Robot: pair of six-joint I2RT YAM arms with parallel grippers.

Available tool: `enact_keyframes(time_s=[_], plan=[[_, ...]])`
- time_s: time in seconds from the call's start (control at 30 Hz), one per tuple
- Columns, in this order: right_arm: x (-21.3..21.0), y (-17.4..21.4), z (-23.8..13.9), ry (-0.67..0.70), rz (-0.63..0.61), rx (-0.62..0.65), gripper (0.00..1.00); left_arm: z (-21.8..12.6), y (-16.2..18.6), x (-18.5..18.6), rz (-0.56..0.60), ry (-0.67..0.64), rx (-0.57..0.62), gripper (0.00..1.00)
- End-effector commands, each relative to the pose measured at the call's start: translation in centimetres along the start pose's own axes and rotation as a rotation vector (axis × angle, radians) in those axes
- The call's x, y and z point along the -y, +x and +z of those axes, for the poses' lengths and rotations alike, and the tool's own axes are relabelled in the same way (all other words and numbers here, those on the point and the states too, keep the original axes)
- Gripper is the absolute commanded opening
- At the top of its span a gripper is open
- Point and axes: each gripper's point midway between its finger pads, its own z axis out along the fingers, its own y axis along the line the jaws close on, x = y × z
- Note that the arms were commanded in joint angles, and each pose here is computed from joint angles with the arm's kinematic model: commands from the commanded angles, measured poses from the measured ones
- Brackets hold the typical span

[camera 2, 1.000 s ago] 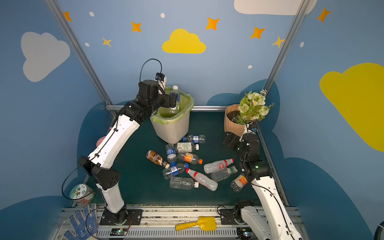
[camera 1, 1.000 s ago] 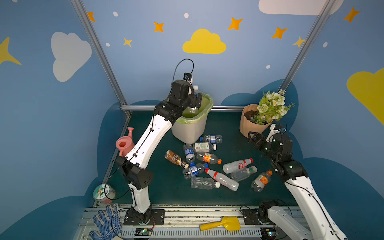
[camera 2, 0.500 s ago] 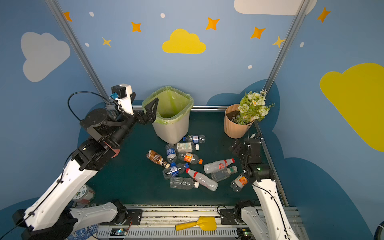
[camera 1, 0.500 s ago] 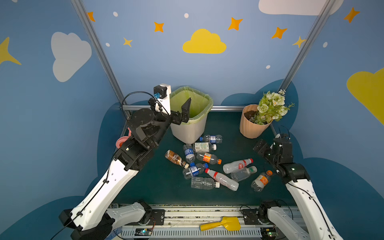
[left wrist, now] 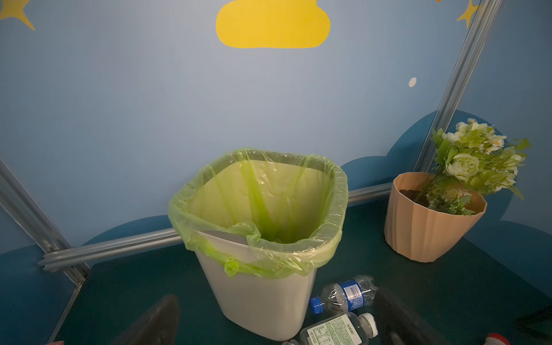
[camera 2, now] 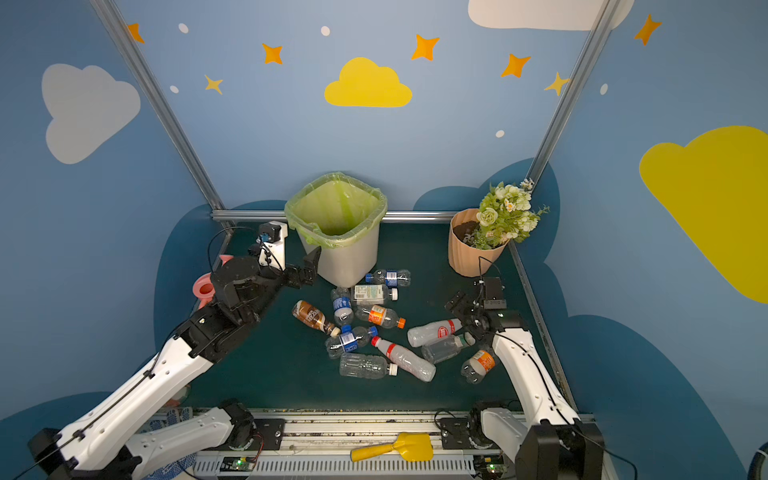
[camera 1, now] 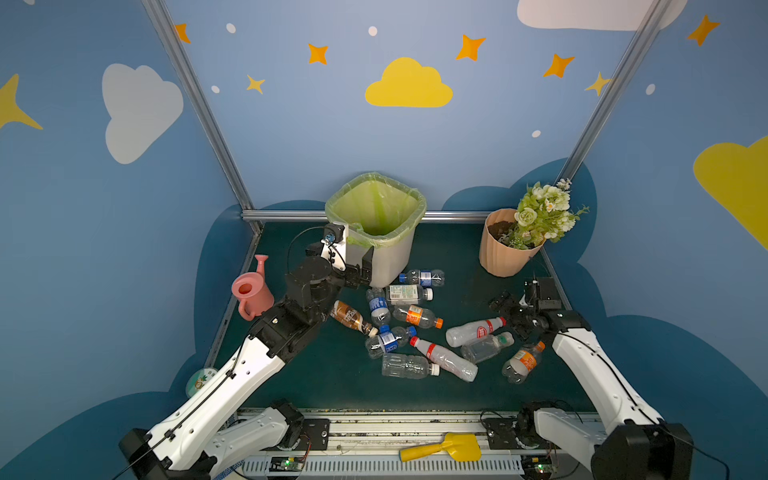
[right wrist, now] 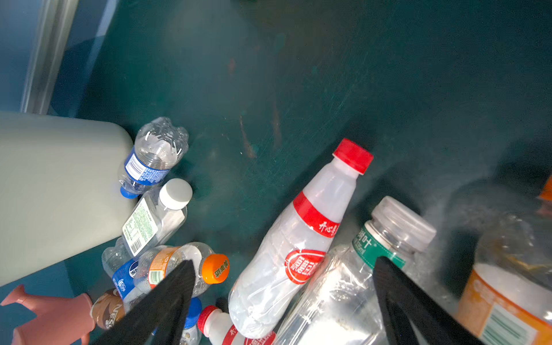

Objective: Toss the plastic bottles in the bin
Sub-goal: 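Release the Pocari bottle over the bin while the right gripper reaches out, then draw the left arm back while the right gripper grasps the white red-capped bottle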

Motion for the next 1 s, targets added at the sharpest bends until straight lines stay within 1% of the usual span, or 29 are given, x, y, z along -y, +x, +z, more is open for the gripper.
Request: enact_keyframes(time_s=[0.0, 0.1, 0.3, 0.43, 0.53, 0.7, 0.83, 0.97], plan=[[-0.6, 0.5, 0.7, -0.028, 0.035, -0.036, 0.91, -1.2, 0.9, -1.7, -0.055, -0.054, -0.004, 1.00], [-0.7, 0.7, 1.6, -0.018, 0.042, -0.064, 0.90, -1.9, 1.7, -2.5, -0.079, -0.071, -0.005, 1.00], [-0.3, 1.5, 3.2, 0.000, 0.064, -0.116, 0.85, -2.8, 3.2, -3.9, -0.097, -0.111, -0.032, 1.00], [0.2, 1.7, 4.2, 0.024, 0.066, -0.124, 0.79, -3.2, 3.9, -4.4, -0.105, -0.126, -0.045, 1.00], [0.4, 1.9, 5.0, 0.033, 0.068, -0.138, 0.76, -3.5, 4.3, -4.7, -0.114, -0.137, -0.049, 1.00], [0.5, 2.0, 6.3, 0.044, 0.071, -0.165, 0.75, -3.9, 5.0, -5.3, -0.124, -0.160, -0.057, 1.00], [0.6, 2.0, 6.7, 0.057, 0.061, -0.177, 0.74, -4.3, 5.1, -5.8, -0.128, -0.174, -0.057, 1.00], [0.7, 2.3, 7.2, 0.061, 0.060, -0.194, 0.72, -4.5, 5.1, -6.1, -0.128, -0.187, -0.053, 1.00]])
